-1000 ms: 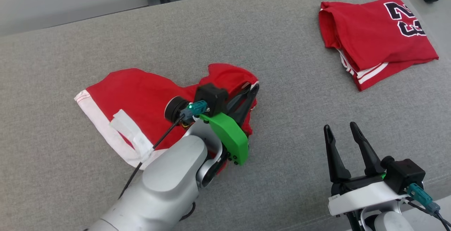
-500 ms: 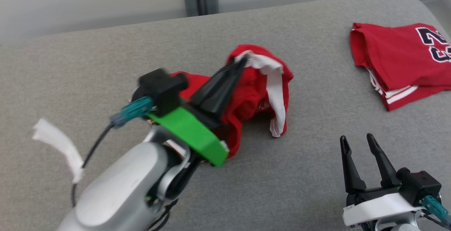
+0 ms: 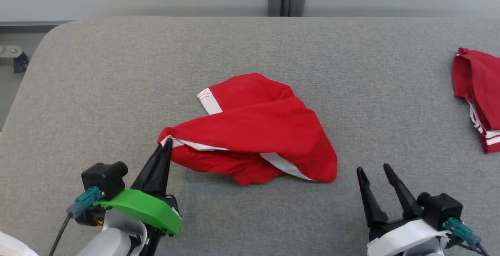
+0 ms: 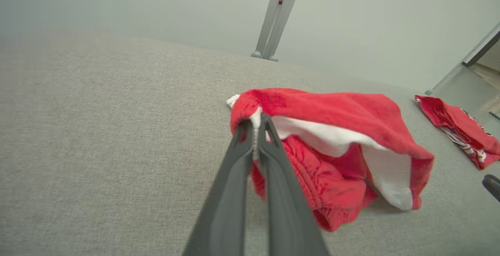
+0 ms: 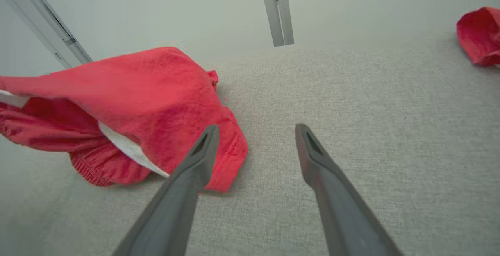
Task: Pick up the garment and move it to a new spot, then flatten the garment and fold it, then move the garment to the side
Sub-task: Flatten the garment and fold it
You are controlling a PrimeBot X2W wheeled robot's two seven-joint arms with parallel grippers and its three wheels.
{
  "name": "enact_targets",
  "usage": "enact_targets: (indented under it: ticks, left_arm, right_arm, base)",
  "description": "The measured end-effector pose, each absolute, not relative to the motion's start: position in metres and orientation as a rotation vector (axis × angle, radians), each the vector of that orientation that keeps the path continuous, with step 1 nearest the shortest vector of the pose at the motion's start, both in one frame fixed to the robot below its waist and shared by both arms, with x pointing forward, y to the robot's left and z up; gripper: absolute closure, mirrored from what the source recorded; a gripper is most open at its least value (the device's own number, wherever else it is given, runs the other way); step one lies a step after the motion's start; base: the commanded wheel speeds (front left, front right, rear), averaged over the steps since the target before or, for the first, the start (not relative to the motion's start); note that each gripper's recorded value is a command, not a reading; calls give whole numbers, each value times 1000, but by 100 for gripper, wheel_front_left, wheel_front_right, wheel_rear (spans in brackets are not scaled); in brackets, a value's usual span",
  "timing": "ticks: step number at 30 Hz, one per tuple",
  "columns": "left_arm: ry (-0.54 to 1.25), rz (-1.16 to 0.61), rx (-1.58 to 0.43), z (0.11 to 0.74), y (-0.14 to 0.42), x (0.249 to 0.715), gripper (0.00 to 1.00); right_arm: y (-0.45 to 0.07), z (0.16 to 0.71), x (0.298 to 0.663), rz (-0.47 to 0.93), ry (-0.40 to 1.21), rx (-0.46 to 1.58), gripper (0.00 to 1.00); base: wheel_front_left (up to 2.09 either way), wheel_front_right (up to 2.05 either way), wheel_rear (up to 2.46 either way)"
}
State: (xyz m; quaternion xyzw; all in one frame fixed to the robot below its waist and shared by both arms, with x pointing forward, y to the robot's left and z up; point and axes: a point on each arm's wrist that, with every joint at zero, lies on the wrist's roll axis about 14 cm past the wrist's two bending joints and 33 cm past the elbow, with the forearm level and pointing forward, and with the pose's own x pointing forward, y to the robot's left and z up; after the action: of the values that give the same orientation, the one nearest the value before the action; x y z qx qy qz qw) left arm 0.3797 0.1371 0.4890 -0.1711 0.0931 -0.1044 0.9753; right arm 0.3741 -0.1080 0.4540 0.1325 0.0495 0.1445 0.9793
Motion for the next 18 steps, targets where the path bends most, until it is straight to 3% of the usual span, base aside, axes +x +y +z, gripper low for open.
enact_targets:
  ticks: [6,17,18]
  left_arm:
    - [160,-134,-344,480,157,378,100]
    - [172,-131,-346,466,158,384,100]
    - [172,-131,-344,466,158,384,100]
  right_arm:
    - [-78,411,360,392,266,299,0]
    - [-39,383,356,530,393,309,0]
    - [-37,381,356,541,402,303,6]
  base:
    - [0,0,0]
    - [0,0,0]
    - [0,0,0]
